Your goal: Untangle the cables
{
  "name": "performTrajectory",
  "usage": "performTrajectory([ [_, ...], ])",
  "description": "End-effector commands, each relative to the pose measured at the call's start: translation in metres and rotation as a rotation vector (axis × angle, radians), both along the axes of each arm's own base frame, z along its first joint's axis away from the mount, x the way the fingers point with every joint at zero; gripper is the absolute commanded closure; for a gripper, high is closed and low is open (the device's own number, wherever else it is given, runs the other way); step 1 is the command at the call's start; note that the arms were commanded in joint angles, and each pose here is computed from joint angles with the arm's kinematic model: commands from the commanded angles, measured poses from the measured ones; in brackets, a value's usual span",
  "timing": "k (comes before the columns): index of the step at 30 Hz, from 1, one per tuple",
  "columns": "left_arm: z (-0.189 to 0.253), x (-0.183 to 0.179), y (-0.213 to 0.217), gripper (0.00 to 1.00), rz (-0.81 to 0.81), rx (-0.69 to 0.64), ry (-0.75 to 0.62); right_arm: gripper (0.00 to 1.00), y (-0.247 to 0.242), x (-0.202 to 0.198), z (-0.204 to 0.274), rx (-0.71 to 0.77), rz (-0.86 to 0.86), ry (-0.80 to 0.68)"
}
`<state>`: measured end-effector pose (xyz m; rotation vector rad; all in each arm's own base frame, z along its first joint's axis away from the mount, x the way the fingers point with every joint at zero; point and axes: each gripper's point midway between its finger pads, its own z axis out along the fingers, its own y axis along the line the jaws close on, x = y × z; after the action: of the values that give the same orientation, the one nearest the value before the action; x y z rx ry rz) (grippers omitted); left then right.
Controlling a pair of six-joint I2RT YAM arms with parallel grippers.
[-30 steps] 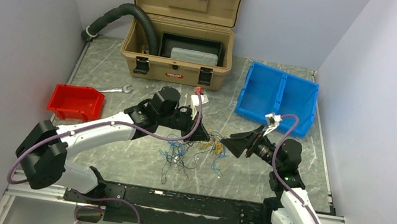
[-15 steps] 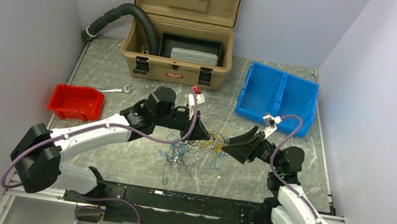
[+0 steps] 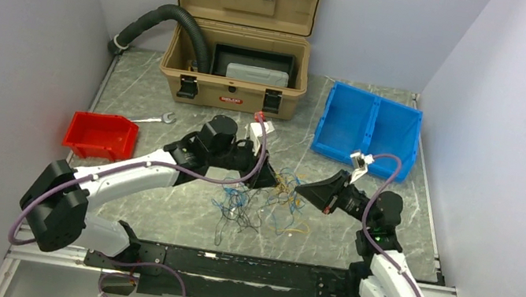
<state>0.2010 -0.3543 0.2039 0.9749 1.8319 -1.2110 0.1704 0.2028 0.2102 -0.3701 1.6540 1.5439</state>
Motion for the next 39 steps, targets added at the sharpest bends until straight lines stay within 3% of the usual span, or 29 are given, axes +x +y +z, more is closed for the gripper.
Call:
performTrajectory([
  [1, 0.010, 0.022, 0.006, 0.40, 0.124, -0.031, 0.009, 1.00, -0.017, 0.035, 0.003, -0.111, -0.234, -0.019],
  [2, 0.010, 0.023, 0.008, 0.30, 0.135, -0.039, 0.012, 1.00, -0.022, 0.040, 0.002, -0.138, -0.280, -0.016],
  [4, 0.009, 0.022, 0.011, 0.19, 0.146, -0.053, 0.011, 1.00, -0.028, 0.046, 0.003, -0.179, -0.326, -0.007],
  [8, 0.012, 0.017, 0.014, 0.12, 0.150, -0.084, 0.015, 1.00, -0.030, 0.051, 0.017, -0.222, -0.340, 0.001],
  [21, 0.034, 0.004, 0.029, 0.12, 0.292, -0.334, 0.019, 1.00, -0.035, 0.068, 0.038, -0.249, -0.394, 0.053],
  [27, 0.036, 0.002, 0.029, 0.16, 0.344, -0.421, 0.111, 1.00, -0.033, 0.070, 0.036, -0.236, -0.393, 0.067],
  [39, 0.014, 0.026, -0.030, 0.14, 0.311, -0.316, 0.315, 1.00, -0.032, 0.065, 0.037, -0.234, -0.374, 0.058],
])
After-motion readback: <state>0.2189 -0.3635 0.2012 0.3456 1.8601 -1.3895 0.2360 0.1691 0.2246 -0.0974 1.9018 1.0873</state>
